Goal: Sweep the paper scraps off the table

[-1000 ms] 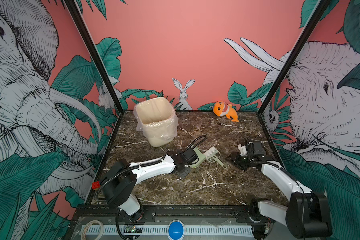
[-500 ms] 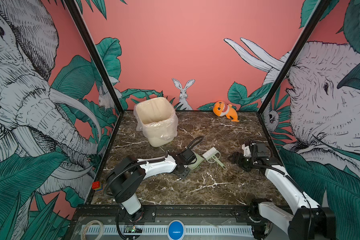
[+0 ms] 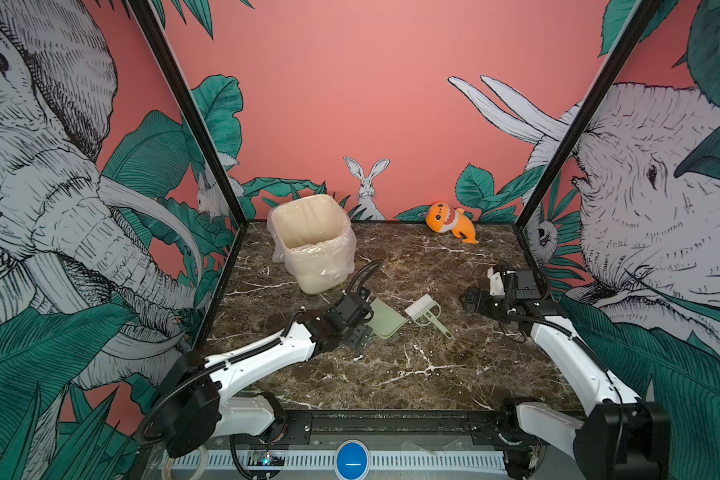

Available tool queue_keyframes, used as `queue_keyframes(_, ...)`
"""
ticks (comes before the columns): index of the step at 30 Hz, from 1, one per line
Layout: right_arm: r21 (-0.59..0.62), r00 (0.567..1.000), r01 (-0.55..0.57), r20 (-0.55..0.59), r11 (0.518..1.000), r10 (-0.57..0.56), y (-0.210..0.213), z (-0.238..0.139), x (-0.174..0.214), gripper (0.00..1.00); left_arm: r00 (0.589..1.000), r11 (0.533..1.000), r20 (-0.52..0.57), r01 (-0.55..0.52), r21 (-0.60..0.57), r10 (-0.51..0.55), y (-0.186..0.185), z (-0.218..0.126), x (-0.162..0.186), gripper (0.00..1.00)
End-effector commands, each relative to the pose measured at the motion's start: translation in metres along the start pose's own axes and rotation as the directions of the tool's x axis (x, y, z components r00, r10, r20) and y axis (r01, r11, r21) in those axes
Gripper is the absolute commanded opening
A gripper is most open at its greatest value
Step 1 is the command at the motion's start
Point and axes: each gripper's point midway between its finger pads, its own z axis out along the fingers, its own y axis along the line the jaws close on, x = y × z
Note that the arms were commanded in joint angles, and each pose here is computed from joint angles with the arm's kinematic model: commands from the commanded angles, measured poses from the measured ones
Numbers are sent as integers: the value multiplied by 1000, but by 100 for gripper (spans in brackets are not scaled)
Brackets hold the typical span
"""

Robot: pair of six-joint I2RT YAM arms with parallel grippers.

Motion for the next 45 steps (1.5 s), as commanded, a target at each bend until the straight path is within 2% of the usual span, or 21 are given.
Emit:
queue_keyframes(1,168,980,128,129,977,-151,-19,-1,-38,99,996,988,91,28,-152,-15,49,-7,-7,94)
queue_keyframes(5,345,942,184,205,920,-266,-43,8,-59,99,976,955,215,106,-278,-46,105,-19,-16,99)
queue_keyframes(8,405,901,221,264,887,-344,-51,23,-63,99,954,911,282,203,-360,-102,145,-17,-14,99)
queue_keyframes(12,436,848,259,324,862,-419,-56,43,-61,99,930,858,361,244,-451,-74,179,-10,-7,99)
queue_keyframes(17,416,790,297,399,860,-466,-51,58,-59,99,908,800,400,332,-500,-127,215,-1,11,98)
queue_keyframes(19,407,773,314,415,858,-480,-47,58,-60,99,895,796,421,358,-488,-144,222,9,14,98)
queue_keyframes(20,400,753,300,458,866,-472,-45,57,-64,99,891,797,431,362,-483,-143,223,16,13,99)
queue_keyframes(23,387,732,320,478,864,-485,-42,64,-60,99,893,791,432,354,-499,-126,227,35,15,98)
queue_keyframes(24,383,736,316,479,868,-479,-43,63,-57,99,891,785,442,350,-512,-109,231,38,10,98)
queue_keyframes(26,379,713,321,507,868,-484,-41,60,-56,99,891,797,446,332,-504,-90,231,42,5,98)
queue_keyframes(28,373,701,318,527,871,-481,-41,59,-52,99,876,795,467,369,-482,-123,236,50,7,99)
queue_keyframes(30,374,687,315,544,872,-482,-42,59,-48,99,869,798,484,362,-482,-102,237,59,4,99)
queue_keyframes(32,371,673,322,557,871,-486,-42,59,-44,99,880,805,454,366,-467,-137,236,61,9,99)
queue_keyframes(34,371,655,335,569,866,-497,-40,59,-42,99,862,784,488,397,-478,-138,241,58,11,100)
queue_keyframes(38,375,662,330,563,866,-495,-41,60,-42,99,871,795,457,402,-454,-179,246,65,12,100)
queue_keyframes(43,377,661,326,565,867,-494,-41,59,-41,99,863,797,475,404,-449,-170,244,61,13,100)
queue_keyframes(45,377,662,325,564,867,-494,-42,59,-41,99,878,810,442,389,-439,-183,245,69,11,100)
